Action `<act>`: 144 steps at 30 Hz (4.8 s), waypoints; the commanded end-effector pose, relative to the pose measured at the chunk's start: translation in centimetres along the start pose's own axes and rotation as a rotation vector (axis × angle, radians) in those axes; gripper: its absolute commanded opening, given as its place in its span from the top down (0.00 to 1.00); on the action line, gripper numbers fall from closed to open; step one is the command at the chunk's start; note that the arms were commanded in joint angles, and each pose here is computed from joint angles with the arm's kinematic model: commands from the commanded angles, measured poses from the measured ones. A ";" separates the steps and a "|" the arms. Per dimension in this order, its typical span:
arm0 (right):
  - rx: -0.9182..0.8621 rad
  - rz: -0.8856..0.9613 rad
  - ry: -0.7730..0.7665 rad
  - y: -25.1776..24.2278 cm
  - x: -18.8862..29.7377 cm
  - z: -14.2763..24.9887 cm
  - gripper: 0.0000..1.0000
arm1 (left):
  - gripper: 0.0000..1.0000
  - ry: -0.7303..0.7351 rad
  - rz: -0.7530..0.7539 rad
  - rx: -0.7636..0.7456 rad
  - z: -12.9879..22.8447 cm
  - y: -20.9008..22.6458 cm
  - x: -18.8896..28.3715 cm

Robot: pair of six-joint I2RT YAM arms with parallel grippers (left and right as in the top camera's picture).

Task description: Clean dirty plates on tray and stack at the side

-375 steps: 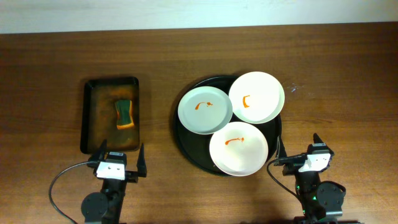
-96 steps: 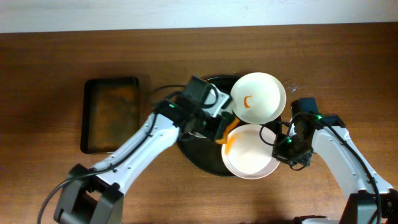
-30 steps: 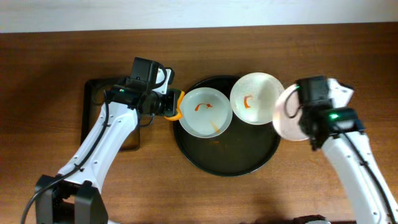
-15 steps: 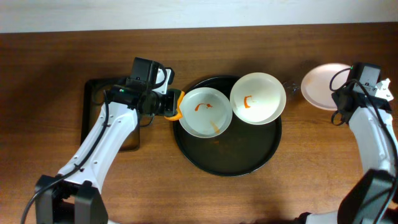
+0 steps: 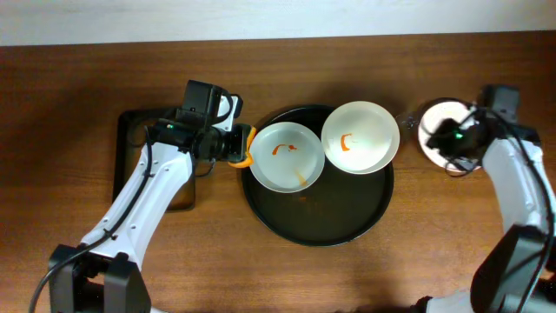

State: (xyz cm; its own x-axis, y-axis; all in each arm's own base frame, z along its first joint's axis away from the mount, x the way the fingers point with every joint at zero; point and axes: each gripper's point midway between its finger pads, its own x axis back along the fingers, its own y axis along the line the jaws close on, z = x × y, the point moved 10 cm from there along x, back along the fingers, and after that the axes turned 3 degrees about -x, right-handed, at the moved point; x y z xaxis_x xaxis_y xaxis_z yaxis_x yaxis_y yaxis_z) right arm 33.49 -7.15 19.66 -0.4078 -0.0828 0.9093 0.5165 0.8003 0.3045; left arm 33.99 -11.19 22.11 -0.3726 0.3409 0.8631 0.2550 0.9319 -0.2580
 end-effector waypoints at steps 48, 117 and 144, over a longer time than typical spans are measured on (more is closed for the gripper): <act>0.318 0.371 0.480 9.8 -9.6 17.0 0.96 | 1.00 0.248 0.545 -0.112 3.4 -7.8 -15.2; 0.751 0.534 -0.377 11.6 8.4 9.2 0.96 | 0.99 -0.100 -0.259 -0.020 -1.1 0.8 1.5; -0.224 0.527 -0.613 1.6 9.6 -0.6 0.96 | 0.99 -0.098 -0.251 -0.021 -1.1 0.8 1.4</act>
State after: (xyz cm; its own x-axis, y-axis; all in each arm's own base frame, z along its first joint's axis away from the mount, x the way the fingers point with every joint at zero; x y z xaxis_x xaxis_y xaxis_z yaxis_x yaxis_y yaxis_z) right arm 30.68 -4.61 28.16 -0.3452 0.7065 0.6178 0.8106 0.5562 -0.1831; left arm 34.84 -10.28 22.60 -0.4842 0.1039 0.8688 0.1597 0.9867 -0.0290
